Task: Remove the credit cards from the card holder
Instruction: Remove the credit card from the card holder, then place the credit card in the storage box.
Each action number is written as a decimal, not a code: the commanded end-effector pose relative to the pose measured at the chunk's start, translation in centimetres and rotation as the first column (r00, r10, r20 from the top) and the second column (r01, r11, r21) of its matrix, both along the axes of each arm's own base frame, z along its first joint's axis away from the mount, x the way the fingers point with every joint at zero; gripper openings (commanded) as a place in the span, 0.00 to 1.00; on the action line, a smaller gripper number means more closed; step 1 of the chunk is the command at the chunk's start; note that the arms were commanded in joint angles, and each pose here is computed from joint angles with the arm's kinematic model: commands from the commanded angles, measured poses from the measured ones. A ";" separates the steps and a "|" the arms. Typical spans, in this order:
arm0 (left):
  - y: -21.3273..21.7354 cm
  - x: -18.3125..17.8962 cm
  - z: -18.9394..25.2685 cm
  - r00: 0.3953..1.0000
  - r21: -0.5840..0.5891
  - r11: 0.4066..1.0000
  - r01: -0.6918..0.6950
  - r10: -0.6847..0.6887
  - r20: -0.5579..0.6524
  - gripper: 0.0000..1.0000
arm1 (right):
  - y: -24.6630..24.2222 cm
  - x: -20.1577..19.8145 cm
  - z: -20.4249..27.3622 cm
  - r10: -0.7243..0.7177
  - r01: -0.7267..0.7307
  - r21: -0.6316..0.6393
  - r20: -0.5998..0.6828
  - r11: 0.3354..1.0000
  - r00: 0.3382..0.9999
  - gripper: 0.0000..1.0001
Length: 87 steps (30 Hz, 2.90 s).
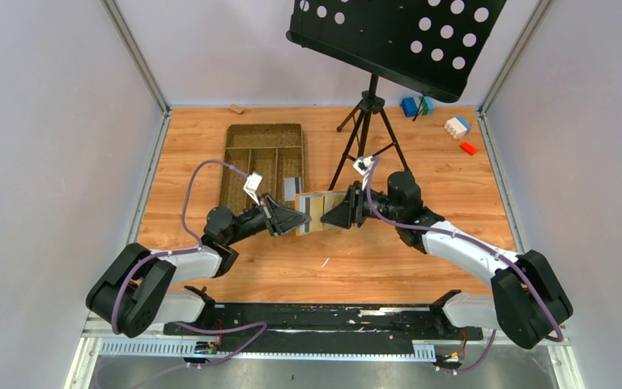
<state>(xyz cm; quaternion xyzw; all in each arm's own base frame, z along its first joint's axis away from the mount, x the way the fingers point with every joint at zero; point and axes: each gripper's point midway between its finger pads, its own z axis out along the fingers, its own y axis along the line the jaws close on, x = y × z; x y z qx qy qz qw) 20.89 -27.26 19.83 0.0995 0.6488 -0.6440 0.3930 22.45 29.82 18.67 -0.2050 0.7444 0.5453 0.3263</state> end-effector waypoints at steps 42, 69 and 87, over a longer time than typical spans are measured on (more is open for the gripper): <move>0.9 -1.6 4.9 0.987 -0.119 0.993 0.006 0.014 0.162 0.13 | -0.6 -0.1 3.0 -0.024 0.016 0.132 0.054 0.991 0.998 0.00; 11.1 4.5 1.0 0.780 0.295 0.722 -0.625 0.591 0.207 0.00 | -0.9 3.0 2.1 -0.147 0.146 0.057 0.010 0.988 0.989 0.00; 21.7 -0.6 9.7 0.417 0.033 0.430 -0.902 0.850 0.321 0.00 | 11.6 8.9 -1.9 -0.162 0.153 -0.081 -0.123 0.985 0.979 0.00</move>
